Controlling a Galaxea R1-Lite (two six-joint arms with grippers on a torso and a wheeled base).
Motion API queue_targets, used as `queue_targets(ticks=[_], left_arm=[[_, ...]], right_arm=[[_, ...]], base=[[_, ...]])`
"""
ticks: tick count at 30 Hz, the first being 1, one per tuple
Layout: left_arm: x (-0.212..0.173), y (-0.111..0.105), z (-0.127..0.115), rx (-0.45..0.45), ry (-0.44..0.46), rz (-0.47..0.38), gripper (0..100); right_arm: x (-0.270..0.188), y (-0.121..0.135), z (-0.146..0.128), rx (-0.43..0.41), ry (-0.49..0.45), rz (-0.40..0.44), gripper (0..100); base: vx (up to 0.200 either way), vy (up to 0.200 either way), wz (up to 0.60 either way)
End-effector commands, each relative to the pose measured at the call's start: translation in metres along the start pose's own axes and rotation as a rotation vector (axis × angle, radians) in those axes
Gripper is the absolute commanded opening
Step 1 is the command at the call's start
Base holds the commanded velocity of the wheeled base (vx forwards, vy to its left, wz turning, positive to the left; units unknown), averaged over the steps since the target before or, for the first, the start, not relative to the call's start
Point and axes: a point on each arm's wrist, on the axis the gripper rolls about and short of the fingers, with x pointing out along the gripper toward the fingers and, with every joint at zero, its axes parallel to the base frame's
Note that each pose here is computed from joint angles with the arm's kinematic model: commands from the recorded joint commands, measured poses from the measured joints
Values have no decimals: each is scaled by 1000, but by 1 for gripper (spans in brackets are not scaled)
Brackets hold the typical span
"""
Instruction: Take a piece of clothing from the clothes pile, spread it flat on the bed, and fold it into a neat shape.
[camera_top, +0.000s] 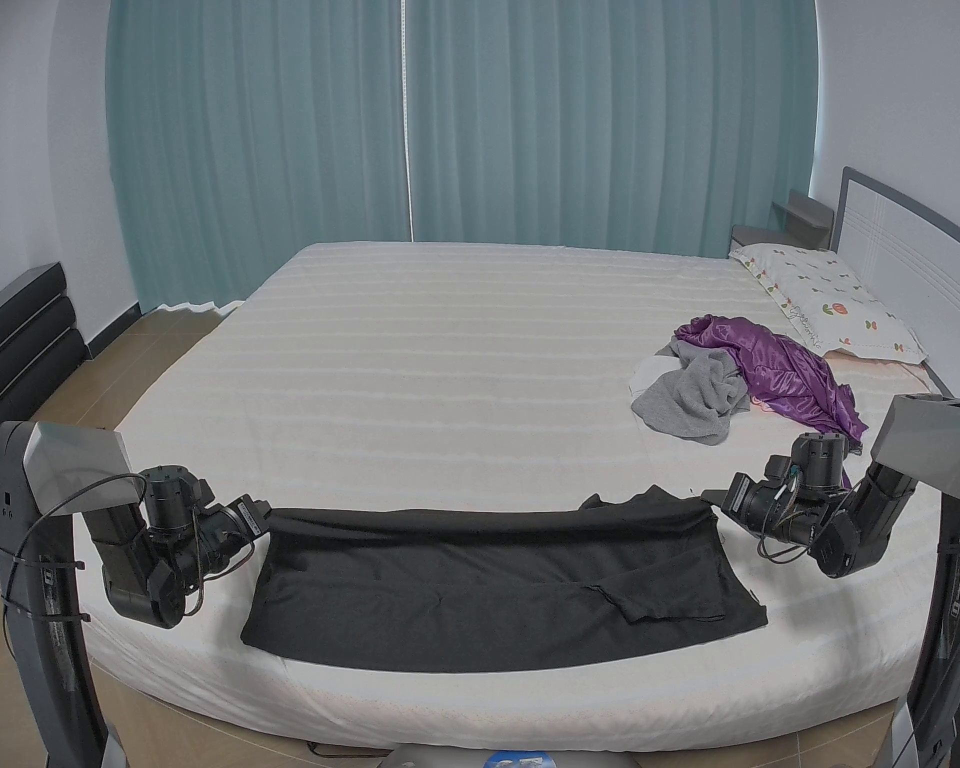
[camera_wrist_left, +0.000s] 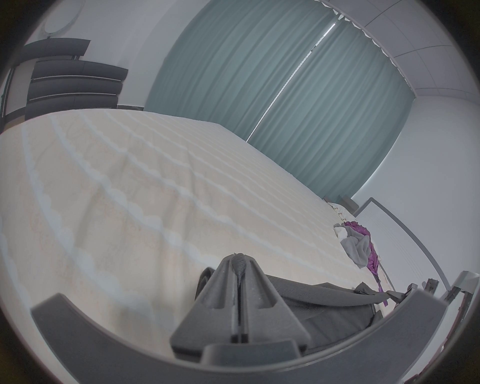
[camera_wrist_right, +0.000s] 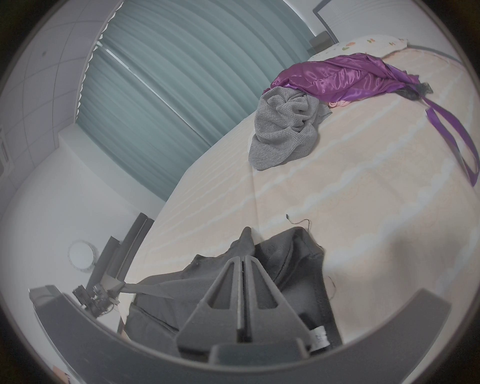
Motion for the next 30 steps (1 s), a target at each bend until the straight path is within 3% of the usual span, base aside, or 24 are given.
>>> queue_targets(ticks=[1, 21, 22, 23, 24, 30], left_arm=[[-7, 5, -12, -9, 37, 15, 0], [-16, 10, -37, -20, 138, 51, 0], [-16, 9, -38, -19, 141, 49, 100], [-16, 9, -38, -18, 140, 47, 100], [-16, 9, -38, -18, 140, 47, 100], [-16, 5, -31, -9, 81, 21, 100]], right_arm=[[-6, -9, -13, -21, 34, -23, 0], [-1, -34, -48, -96, 83, -56, 0], [-1, -34, -48, -99, 80, -55, 0], [-1, -34, -48, -100, 78, -53, 0], [0, -34, -47, -100, 77, -53, 100], [-1, -24, -35, -106, 31, -16, 100]], base=[[0, 0, 0], [0, 0, 0], [0, 0, 0], [0, 0, 0], [0, 0, 0], [0, 0, 0]])
